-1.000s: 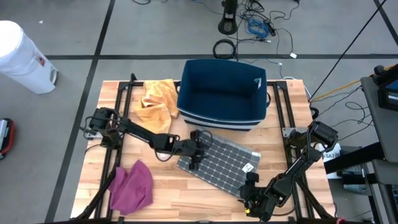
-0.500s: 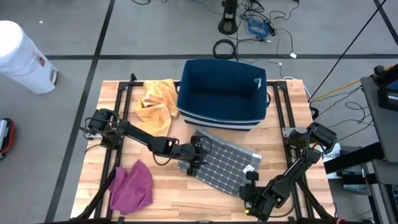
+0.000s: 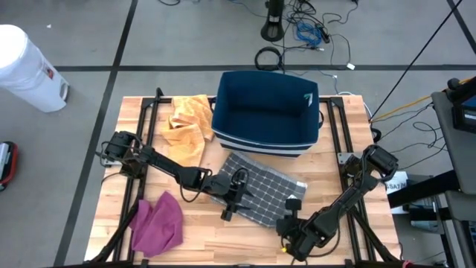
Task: Fold towel
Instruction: Fold the gray patterned towel
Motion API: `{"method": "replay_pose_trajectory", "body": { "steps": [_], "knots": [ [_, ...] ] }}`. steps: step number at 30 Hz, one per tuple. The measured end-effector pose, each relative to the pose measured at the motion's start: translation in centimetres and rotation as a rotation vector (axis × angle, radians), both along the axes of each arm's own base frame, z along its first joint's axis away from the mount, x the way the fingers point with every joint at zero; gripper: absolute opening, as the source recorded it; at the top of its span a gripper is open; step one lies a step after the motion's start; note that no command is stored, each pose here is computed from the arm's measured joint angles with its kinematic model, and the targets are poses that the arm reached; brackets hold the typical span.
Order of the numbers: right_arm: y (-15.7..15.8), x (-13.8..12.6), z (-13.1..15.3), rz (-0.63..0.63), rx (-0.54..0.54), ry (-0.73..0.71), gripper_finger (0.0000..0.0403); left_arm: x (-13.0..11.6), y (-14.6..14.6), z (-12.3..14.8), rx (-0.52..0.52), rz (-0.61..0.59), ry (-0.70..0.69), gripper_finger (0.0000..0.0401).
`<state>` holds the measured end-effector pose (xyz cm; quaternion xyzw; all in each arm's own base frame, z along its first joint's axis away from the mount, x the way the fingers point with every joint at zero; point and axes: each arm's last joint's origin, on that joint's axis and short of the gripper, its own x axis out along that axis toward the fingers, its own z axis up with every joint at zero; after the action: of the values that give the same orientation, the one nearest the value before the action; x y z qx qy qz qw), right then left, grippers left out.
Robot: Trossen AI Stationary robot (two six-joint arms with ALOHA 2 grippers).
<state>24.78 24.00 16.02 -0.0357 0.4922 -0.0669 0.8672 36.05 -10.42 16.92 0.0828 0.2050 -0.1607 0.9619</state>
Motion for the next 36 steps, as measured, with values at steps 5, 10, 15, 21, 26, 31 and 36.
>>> {"method": "replay_pose_trajectory", "body": {
  "steps": [5, 10, 15, 21, 26, 31, 36],
  "knots": [
    [-0.4, 2.6, 2.5, 0.018, 0.009, -0.047, 0.0001, -0.3, -0.8, 0.0, -0.016, -0.057, 0.010, 0.0222],
    [-1.8, 4.7, 4.4, -0.063, 0.028, -0.070, 0.0001, -0.6, -1.8, 0.0, -0.026, -0.092, 0.005, 0.0222],
    [-3.0, 6.3, 5.3, -0.082, 0.031, -0.100, 0.0000, -0.7, -2.2, 0.1, -0.053, -0.073, 0.012, 0.0222],
    [-4.3, 7.7, 5.8, -0.097, 0.063, -0.126, 0.0000, -0.6, -2.0, 0.0, -0.040, 0.050, 0.008, 0.0222],
    [-4.9, 8.5, 6.1, -0.097, 0.077, -0.159, 0.0000, -0.6, -2.0, 0.1, -0.033, 0.063, 0.001, 0.0222],
    [-5.2, 9.1, 6.3, -0.083, 0.079, -0.193, 0.0000, -0.7, -1.7, -0.3, 0.008, 0.121, 0.029, 0.0222],
    [-5.5, 9.3, 6.3, -0.102, 0.085, -0.198, 0.0001, -0.8, -2.0, -0.2, 0.004, 0.122, 0.026, 0.0222]
  ]
}}
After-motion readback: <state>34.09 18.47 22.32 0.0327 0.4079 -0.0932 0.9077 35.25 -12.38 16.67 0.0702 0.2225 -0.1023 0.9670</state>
